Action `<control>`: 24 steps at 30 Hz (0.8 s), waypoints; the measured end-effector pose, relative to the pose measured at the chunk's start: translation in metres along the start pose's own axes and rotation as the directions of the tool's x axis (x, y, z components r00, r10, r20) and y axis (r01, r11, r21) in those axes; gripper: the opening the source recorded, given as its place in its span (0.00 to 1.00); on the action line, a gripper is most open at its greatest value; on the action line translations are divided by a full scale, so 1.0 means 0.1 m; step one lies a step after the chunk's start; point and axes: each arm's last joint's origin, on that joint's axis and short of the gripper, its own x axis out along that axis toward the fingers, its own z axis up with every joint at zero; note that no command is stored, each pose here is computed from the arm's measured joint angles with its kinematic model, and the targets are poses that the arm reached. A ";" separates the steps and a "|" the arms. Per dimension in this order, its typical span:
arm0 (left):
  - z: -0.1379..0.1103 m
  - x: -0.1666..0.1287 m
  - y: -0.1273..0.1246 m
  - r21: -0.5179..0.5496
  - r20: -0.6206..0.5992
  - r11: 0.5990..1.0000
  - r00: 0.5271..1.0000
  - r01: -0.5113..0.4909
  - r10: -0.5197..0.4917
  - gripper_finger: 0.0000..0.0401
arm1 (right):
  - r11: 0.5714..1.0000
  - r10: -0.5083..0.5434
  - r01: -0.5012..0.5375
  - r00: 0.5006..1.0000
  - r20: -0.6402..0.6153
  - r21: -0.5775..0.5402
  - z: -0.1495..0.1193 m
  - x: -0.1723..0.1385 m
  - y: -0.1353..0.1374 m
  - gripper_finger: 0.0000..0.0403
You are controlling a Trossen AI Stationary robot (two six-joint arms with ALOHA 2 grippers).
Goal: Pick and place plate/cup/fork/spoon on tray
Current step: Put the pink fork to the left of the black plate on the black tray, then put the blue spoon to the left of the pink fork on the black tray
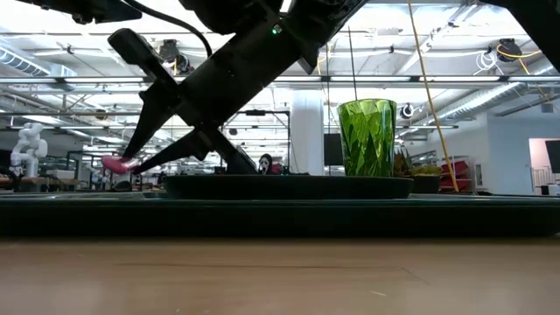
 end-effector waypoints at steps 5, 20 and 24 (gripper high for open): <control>0.00 0.00 0.00 -0.005 0.005 1.000 1.000 0.010 -0.010 0.05 | 1.000 0.000 0.000 1.000 -0.001 -0.011 0.00 0.00 0.00 0.18; 0.01 0.00 -0.01 -0.018 0.028 0.998 0.998 0.055 -0.055 0.05 | 0.992 0.032 -0.030 0.999 0.012 -0.121 0.02 0.00 0.03 0.29; 0.03 0.00 -0.02 -0.036 0.055 0.995 0.994 0.096 -0.094 0.05 | 0.975 0.089 -0.081 0.996 0.027 -0.209 0.06 -0.02 0.10 0.31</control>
